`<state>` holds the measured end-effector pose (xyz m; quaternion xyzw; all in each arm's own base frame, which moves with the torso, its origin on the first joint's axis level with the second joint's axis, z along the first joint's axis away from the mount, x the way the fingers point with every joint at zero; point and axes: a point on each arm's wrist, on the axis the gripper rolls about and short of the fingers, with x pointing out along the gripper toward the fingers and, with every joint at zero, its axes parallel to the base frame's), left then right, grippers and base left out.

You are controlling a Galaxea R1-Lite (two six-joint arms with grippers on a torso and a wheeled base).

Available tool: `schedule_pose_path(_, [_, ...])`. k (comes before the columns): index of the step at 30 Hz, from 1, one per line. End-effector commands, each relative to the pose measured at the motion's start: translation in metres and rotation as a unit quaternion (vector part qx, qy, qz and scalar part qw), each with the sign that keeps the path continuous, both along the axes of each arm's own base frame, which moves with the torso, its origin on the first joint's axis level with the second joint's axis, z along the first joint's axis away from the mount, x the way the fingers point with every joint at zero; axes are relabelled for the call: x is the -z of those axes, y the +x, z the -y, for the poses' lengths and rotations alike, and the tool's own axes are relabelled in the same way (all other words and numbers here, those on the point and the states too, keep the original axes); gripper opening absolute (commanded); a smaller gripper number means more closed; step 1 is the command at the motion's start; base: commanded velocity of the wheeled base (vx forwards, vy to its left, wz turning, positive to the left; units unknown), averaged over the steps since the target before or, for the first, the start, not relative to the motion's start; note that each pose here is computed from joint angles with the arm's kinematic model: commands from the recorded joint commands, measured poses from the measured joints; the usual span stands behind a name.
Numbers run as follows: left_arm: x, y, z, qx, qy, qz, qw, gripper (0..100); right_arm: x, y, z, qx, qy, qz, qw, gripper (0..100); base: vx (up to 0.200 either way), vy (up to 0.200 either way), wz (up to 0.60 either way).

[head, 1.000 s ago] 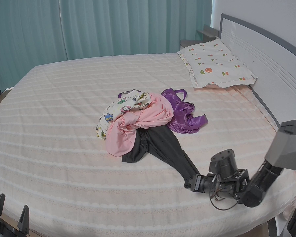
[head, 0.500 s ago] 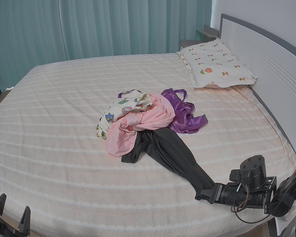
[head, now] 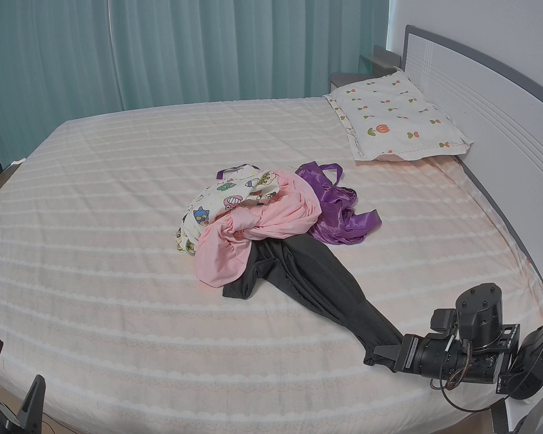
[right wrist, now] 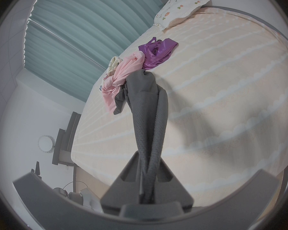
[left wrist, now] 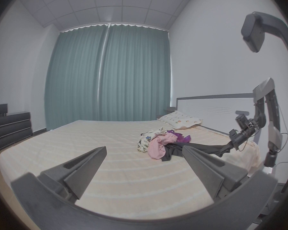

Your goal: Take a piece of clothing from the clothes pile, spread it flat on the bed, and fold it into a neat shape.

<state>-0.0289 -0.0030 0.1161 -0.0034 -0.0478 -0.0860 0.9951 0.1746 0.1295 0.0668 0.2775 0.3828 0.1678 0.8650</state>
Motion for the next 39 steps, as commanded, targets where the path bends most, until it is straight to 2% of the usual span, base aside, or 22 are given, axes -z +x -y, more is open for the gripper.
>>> schedule_pose_path(1, [0.021,0.027,0.003,0.080,0.040,-0.165,0.9822,100,0.005,0.001,-0.001,-0.001,-0.007,-0.008,0.9999,0,0.000,0.000,0.00])
schedule_pose_path(2, [0.021,0.028,0.003,0.080,0.040,-0.172,0.9810,100,0.005,0.001,-0.001,-0.001,-0.007,-0.008,0.9999,0,0.000,0.000,0.00])
schedule_pose_path(4, [0.019,0.038,0.004,0.088,0.039,-0.216,0.9717,100,0.006,0.001,-0.001,-0.001,-0.008,-0.010,0.9999,0,0.000,0.000,0.00])
schedule_pose_path(9, [0.011,0.069,0.006,0.091,0.038,-0.269,0.9581,100,0.005,0.001,-0.001,-0.001,-0.008,-0.009,0.9999,0,0.000,0.000,0.00])
schedule_pose_path(14, [0.006,0.092,0.008,0.101,0.039,-0.274,0.9555,100,0.006,0.001,-0.001,-0.002,-0.009,-0.010,0.9999,0,0.000,0.000,0.00])
schedule_pose_path(19, [0.019,0.117,0.021,0.148,0.046,-0.370,0.9160,100,0.007,0.001,-0.002,-0.003,-0.009,-0.012,0.9999,0,0.000,0.000,0.00])
schedule_pose_path(23, [0.025,0.142,0.034,0.176,0.053,-0.401,0.8973,100,0.009,0.002,-0.002,-0.001,-0.012,-0.015,0.9998,0,0.000,0.000,0.00])
schedule_pose_path(25, [0.026,0.145,0.036,0.177,0.053,-0.404,0.8959,100,0.009,0.002,-0.003,-0.002,-0.011,-0.015,0.9998,0,0.000,0.000,0.00])
schedule_pose_path(26, [0.035,0.169,0.053,0.188,0.043,-0.425,0.8844,100,0.008,0.004,-0.003,-0.003,-0.005,-0.016,0.9999,0,0.000,0.000,0.00])
schedule_pose_path(27, [0.036,0.174,0.056,0.186,0.042,-0.428,0.8836,100,0.008,0.004,-0.003,-0.003,-0.005,-0.017,0.9998,0,0.000,0.000,0.00])
schedule_pose_path(29, [0.044,0.194,0.075,0.158,0.031,-0.425,0.8909,100,0.011,0.004,-0.004,0.000,-0.011,-0.020,0.9997,0,0.000,0.000,0.00])
schedule_pose_path(30, [0.049,0.207,0.089,0.130,0.021,-0.414,0.9006,100,0.013,0.005,-0.004,0.001,-0.014,-0.021,0.9997,0,0.000,0.000,0.00])
schedule_pose_path(33, [0.059,0.234,0.119,0.074,-0.016,-0.380,0.9220,100,0.012,0.006,-0.005,0.001,-0.009,-0.018,0.9998,0,0.000,0.000,0.00])
schedule_pose_path(35, [0.067,0.242,0.128,0.059,-0.017,-0.377,0.9242,100,0.012,0.007,-0.005,0.002,-0.007,-0.015,0.9999,0,0.000,0.000,0.00])
schedule_pose_path(36, [0.081,0.254,0.138,0.047,-0.006,-0.382,0.9229,100,0.011,0.007,-0.005,0.003,-0.003,-0.011,0.9999,0,0.000,0.000,0.00])
schedule_pose_path(38, [0.084,0.258,0.141,0.046,-0.006,-0.383,0.9225,100,0.011,0.007,-0.005,0.003,-0.003,-0.011,0.9999,0,0.000,0.000,0.00])
schedule_pose_path(39, [0.097,0.276,0.157,0.043,-0.004,-0.383,0.9226,100,0.011,0.006,-0.005,0.002,-0.001,-0.007,1.0000,0,0.000,0.000,0.00])
